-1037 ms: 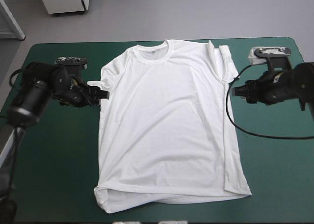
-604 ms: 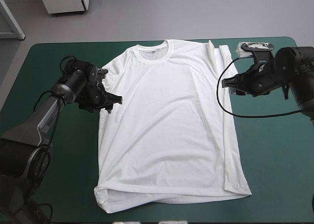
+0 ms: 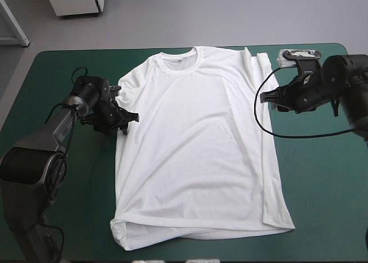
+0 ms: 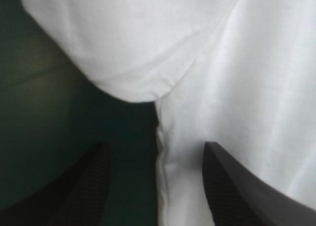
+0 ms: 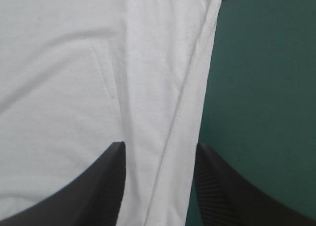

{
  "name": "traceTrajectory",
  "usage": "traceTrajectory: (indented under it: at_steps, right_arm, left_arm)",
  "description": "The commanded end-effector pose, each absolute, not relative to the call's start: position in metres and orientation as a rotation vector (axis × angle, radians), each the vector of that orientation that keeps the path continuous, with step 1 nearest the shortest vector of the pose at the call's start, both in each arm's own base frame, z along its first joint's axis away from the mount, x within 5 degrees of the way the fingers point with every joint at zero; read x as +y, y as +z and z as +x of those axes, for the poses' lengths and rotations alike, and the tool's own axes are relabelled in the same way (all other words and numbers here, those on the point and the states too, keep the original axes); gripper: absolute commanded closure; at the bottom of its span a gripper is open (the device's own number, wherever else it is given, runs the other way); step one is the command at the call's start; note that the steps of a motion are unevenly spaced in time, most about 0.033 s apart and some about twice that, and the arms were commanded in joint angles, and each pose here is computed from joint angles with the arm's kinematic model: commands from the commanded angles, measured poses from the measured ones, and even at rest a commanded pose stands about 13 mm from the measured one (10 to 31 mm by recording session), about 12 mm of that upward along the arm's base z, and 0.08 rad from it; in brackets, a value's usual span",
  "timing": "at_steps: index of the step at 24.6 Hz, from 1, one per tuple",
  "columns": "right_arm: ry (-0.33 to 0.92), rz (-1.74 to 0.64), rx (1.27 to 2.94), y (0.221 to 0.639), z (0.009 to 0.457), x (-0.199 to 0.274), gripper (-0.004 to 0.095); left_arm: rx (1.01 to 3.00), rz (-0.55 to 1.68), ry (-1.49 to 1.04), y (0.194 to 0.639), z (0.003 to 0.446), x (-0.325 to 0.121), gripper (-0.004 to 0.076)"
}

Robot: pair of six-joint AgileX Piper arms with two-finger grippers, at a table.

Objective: Fold the cloth

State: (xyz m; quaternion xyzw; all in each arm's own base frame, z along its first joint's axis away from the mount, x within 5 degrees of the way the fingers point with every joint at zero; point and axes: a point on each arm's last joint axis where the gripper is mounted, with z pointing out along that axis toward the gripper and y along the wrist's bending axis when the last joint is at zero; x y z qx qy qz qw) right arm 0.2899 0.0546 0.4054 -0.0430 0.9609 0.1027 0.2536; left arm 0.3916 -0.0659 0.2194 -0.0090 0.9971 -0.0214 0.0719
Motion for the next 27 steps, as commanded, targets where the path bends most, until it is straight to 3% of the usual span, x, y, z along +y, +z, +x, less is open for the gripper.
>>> traceTrajectory:
  at_steps: [1,3,5,6,19,27]
  right_arm:
    - [0.270,-0.120,2.517,0.425,0.284,0.052,0.0490]
    - [0.269,-0.116,2.495,0.425,0.287,0.052,0.0490]
    - [0.266,-0.121,2.448,0.426,0.294,0.052,0.0490]
    - [0.258,-0.137,2.445,0.422,0.301,0.053,0.0489]
    - [0.177,-0.181,2.648,0.353,0.398,0.062,0.0484]
    - [0.117,-0.172,2.785,0.300,0.431,0.063,0.0484]
  left_arm:
    - [2.951,-0.032,-0.091,0.231,0.396,-0.068,0.0345]
    - [2.971,-0.010,-0.087,0.222,0.398,-0.072,0.0454]
    - [2.971,0.055,-0.084,0.218,0.399,-0.077,0.0686]
    - [2.961,0.084,-0.085,0.218,0.399,-0.080,0.0728]
    - [2.944,0.066,-0.140,0.220,0.399,-0.084,0.0733]
    - [2.942,0.108,-0.153,0.220,0.399,-0.085,0.0733]
